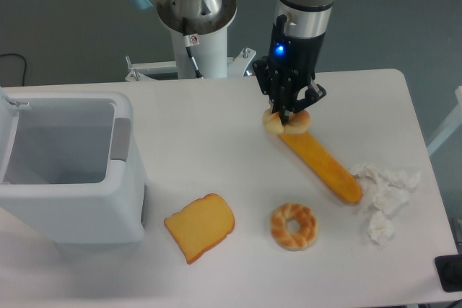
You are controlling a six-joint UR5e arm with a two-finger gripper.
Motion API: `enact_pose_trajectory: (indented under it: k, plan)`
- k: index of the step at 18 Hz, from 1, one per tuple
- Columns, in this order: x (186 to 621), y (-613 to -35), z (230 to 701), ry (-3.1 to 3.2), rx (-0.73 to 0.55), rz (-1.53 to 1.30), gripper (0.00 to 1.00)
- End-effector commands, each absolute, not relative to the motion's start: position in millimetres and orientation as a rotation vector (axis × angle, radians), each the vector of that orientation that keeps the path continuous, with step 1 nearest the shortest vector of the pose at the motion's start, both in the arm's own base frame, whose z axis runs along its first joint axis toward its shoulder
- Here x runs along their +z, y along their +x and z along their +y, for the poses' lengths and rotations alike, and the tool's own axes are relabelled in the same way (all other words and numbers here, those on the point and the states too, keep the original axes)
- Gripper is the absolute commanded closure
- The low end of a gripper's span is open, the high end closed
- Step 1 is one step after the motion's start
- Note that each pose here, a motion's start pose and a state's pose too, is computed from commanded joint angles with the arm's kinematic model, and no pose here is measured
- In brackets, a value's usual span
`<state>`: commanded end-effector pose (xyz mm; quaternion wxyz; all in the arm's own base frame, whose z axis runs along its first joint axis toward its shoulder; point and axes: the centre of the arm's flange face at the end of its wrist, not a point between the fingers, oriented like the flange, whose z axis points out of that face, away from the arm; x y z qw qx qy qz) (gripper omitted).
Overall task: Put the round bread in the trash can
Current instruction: 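Close the gripper around the small round bun beside the baguette, then lift the round bun and carry it toward the white trash bin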
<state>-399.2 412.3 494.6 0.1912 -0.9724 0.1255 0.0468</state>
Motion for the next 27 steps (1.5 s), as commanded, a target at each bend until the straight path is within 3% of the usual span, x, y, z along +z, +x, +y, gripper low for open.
enact_pose_trajectory:
  k: [11, 27]
  plan:
    - [515.2, -392.9, 433.6, -2.532, -0.042, 0.005, 0.91]
    - [547.5, -321.2, 470.9, -2.408, -0.258, -0.157, 0.92]
